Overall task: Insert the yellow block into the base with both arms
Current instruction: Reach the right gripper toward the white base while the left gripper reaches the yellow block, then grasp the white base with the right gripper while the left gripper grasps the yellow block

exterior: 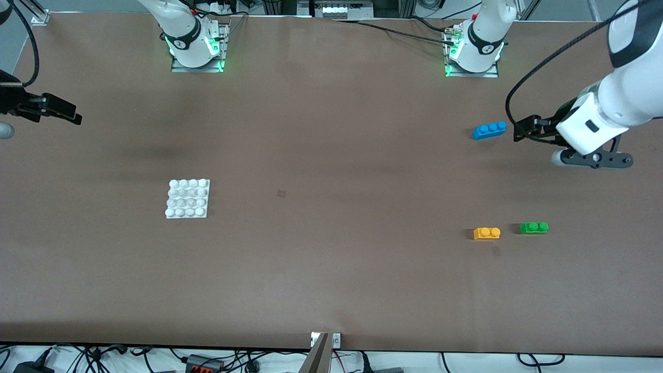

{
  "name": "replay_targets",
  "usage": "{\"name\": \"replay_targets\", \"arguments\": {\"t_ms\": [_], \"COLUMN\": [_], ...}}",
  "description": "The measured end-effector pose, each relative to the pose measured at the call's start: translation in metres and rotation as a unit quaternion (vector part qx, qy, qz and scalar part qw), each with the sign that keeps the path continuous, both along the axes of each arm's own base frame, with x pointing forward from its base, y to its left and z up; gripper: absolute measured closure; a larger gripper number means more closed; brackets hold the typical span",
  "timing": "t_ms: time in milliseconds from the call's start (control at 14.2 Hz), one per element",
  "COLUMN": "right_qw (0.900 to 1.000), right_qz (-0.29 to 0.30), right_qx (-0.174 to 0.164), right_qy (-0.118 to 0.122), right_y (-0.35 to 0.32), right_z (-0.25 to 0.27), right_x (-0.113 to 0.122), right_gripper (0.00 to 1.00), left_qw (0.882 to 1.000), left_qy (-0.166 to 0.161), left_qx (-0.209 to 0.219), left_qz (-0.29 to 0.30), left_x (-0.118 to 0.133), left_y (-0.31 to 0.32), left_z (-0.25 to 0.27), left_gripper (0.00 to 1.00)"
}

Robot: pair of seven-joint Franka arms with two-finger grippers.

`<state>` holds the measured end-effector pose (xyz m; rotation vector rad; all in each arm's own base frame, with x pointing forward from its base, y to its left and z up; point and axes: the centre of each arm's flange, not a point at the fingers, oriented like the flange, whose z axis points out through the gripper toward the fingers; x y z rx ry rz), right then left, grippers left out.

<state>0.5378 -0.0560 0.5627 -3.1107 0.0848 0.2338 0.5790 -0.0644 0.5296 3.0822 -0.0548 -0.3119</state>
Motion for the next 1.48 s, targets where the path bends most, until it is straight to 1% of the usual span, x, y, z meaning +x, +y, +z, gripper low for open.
{"name": "replay_targets", "arguments": {"t_ms": [212, 282, 353, 423, 494, 564, 705, 776, 846, 988, 1058, 1199, 1481], "right_qw": [0.999, 0.998, 0.997, 0.998, 0.998, 0.999, 0.999, 0.999, 0.999, 0.999, 0.998, 0.998, 0.998], "right_qz": [0.02, 0.024, 0.026, 0.026, 0.026, 0.027, 0.033, 0.038, 0.037, 0.009, -0.003, -0.007, -0.01], "right_qx": [0.003, 0.004, 0.004, 0.003, 0.001, 0.0, -0.004, -0.003, 0.003, 0.041, 0.056, 0.061, 0.056], "right_qy": [0.045, 0.059, 0.067, 0.064, 0.053, 0.036, 0.001, -0.006, -0.003, 0.021, 0.027, 0.024, 0.01], "right_y": [0.022, 0.026, 0.029, 0.029, 0.029, 0.029, 0.037, 0.045, 0.053, 0.069, 0.075, 0.081, 0.075], "right_z": [-0.035, -0.057, -0.082, -0.111, -0.141, -0.171, -0.229, -0.252, -0.272, -0.31, -0.328, -0.347, -0.348], "right_x": [0.009, 0.016, 0.025, 0.034, 0.043, 0.049, 0.053, 0.053, 0.052, 0.048, 0.048, 0.049, 0.054], "right_gripper": [0.0, 0.0, 0.0, 0.0, 0.0, 0.0, 0.0, 0.0, 0.0, 0.0, 0.0, 0.0, 0.0], "left_qw": [1.0, 1.0, 1.0, 1.0, 1.0, 1.0, 0.999, 0.999, 0.999, 0.999, 0.999, 0.998, 0.996], "left_qy": [-0.006, -0.009, -0.013, -0.016, -0.019, -0.019, -0.028, -0.033, -0.038, -0.041, -0.042, -0.053, -0.078], "left_qx": [-0.006, -0.009, -0.011, -0.014, -0.016, -0.018, -0.019, -0.016, -0.008, 0.004, 0.007, 0.007, 0.006], "left_qz": [-0.001, -0.005, -0.009, -0.011, -0.012, -0.011, -0.009, -0.011, -0.016, -0.022, -0.022, -0.025, -0.051], "left_x": [0.03, 0.04, 0.049, 0.057, 0.065, 0.07, 0.081, 0.085, 0.088, 0.092, 0.094, 0.101, 0.111], "left_y": [-0.006, -0.014, -0.022, -0.029, -0.032, -0.034, -0.034, -0.033, -0.032, -0.027, -0.024, -0.019, -0.002], "left_z": [-0.053, -0.073, -0.094, -0.116, -0.137, -0.156, -0.188, -0.2, -0.211, -0.233, -0.242, -0.253, -0.267], "left_gripper": [0.0, 0.0, 0.0, 0.0, 0.0, 0.0, 0.0, 0.0, 0.0, 0.0, 0.0, 0.0, 0.0]}}
